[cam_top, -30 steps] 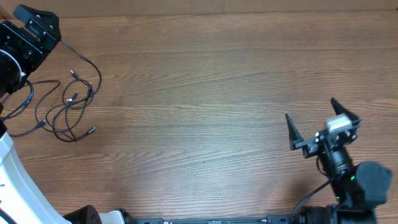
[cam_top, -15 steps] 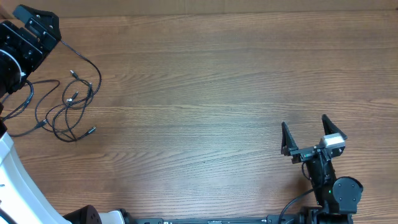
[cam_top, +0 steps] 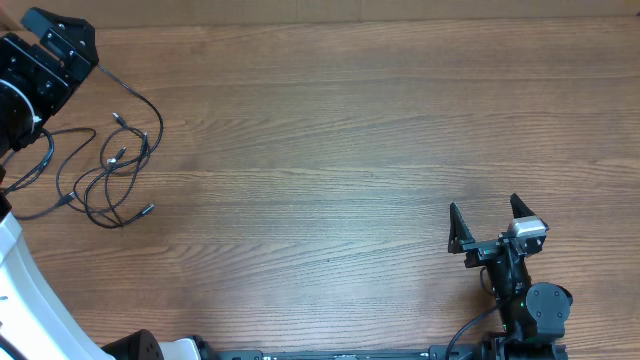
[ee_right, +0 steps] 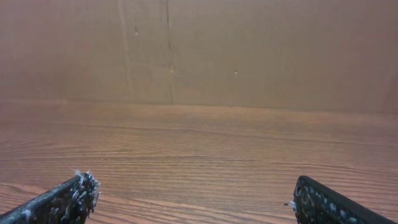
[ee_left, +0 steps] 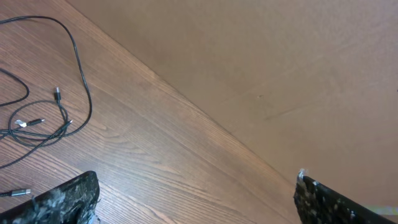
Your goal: Untangle cables
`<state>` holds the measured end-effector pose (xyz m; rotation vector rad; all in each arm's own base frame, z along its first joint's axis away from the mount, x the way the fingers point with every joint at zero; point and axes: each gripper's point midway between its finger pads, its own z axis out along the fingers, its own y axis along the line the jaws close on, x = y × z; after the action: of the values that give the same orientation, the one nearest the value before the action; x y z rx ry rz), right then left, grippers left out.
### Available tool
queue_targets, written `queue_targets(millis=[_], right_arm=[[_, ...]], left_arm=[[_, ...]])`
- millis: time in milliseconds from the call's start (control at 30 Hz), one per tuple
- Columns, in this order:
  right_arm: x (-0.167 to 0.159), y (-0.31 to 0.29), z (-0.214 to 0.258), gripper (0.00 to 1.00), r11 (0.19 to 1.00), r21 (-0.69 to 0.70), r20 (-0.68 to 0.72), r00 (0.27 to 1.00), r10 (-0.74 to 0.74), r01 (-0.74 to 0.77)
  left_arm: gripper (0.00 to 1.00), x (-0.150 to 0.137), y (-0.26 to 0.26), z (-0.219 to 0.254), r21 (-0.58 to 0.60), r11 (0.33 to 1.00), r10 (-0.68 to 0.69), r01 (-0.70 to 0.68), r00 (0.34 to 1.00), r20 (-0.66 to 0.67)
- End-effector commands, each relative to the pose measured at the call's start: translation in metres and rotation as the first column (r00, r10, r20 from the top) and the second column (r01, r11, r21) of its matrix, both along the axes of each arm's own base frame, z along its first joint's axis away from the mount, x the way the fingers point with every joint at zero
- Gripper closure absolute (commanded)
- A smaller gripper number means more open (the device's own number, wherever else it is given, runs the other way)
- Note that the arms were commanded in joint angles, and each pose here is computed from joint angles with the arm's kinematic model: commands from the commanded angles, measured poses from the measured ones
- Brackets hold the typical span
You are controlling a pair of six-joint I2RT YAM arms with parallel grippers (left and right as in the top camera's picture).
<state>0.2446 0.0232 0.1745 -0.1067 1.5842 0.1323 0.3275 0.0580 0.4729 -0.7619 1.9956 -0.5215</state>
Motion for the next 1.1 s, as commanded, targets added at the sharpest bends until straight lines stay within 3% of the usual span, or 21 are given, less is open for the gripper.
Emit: queue_targets(millis=[0,867,1067], right_arm=[[0.000,-0.001,-0.001,0.00,1.000,0.006,0.005,1.000,-0.010,0.010],[0.000,-0.001,-0.001,0.00,1.000,0.006,0.005,1.000,-0.010,0.010],[0.000,-0.001,-0.001,0.00,1.000,0.006,0.005,1.000,-0.010,0.010]], left_arm=[[0.01,0.000,-0.004,0.002,-0.010,1.000,-0.011,0.011,1.000,0.007],[0.00,0.000,-0.004,0.002,-0.010,1.000,-0.010,0.010,1.000,0.007],[0.00,-0.007,0.007,-0.002,0.122,0.992,0.040,-0.038,0.999,-0.016]])
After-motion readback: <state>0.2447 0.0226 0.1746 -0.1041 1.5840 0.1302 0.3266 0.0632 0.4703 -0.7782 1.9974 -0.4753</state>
